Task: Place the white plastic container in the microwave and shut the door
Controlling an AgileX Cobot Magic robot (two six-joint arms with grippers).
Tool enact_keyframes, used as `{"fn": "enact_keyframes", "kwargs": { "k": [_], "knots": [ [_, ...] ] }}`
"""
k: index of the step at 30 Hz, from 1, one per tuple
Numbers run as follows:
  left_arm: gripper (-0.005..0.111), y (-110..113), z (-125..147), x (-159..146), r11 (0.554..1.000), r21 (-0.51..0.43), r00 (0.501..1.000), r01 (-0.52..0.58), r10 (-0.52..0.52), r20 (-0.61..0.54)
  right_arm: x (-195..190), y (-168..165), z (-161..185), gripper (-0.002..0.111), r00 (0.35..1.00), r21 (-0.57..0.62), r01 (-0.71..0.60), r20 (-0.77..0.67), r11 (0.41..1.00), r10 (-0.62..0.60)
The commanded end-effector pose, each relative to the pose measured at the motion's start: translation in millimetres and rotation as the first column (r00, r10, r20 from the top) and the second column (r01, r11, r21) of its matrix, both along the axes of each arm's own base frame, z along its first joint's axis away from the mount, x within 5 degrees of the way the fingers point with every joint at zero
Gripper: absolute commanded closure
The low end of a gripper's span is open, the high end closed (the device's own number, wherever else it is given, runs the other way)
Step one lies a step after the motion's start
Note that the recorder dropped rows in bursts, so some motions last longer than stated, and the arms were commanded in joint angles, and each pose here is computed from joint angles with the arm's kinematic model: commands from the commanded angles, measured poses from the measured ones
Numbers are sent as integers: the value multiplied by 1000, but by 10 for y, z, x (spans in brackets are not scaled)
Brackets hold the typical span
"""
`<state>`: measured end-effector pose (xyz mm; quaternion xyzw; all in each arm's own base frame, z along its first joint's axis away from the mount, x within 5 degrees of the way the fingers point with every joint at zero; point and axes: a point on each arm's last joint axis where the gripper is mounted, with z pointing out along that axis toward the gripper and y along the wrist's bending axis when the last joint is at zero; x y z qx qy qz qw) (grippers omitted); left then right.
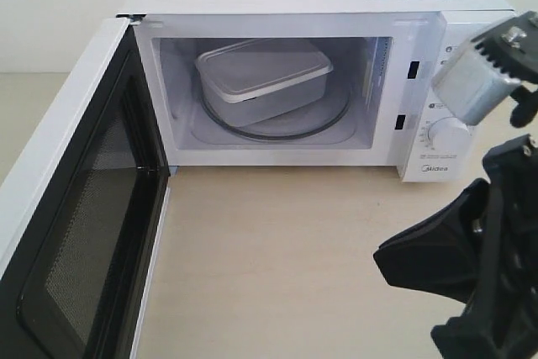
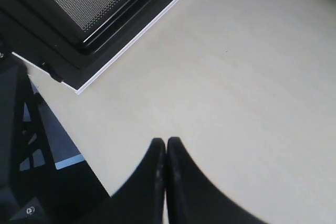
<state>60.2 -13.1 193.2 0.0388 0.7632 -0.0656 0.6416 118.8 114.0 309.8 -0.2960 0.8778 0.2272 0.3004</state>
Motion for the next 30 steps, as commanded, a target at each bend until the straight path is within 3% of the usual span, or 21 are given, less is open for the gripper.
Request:
{"fn": "enact_keyframes", "kwargs": {
  "k": [1, 7, 13, 17, 24, 30],
  "knots": [
    [103, 59, 115, 21, 955, -283, 991, -83, 108, 75, -14, -19, 1, 108, 1000, -11, -4, 8, 1000, 4],
    [103, 88, 623, -46, 950, -305, 961, -62, 140, 240, -13, -18, 3, 108, 1000, -10, -4, 9, 1000, 4],
    [103, -48, 1220, -254, 958, -268, 949, 103, -14, 315, -11, -16, 5, 108, 1000, -6, -2, 12, 1000, 2],
    [103, -177, 1404, -309, 951, -221, 958, 218, -166, 233, -11, -16, 5, 108, 1000, -6, -2, 12, 1000, 2],
    [103, -257, 1497, -43, 938, -240, 966, 250, -257, 3, -13, -17, 3, 108, 1000, -8, -4, 9, 1000, 4],
    [103, -345, 1562, 149, 921, -201, 889, 333, -378, -260, -19, -18, -1, 108, 1000, -10, -6, 1, 1000, 6]
  ]
}}
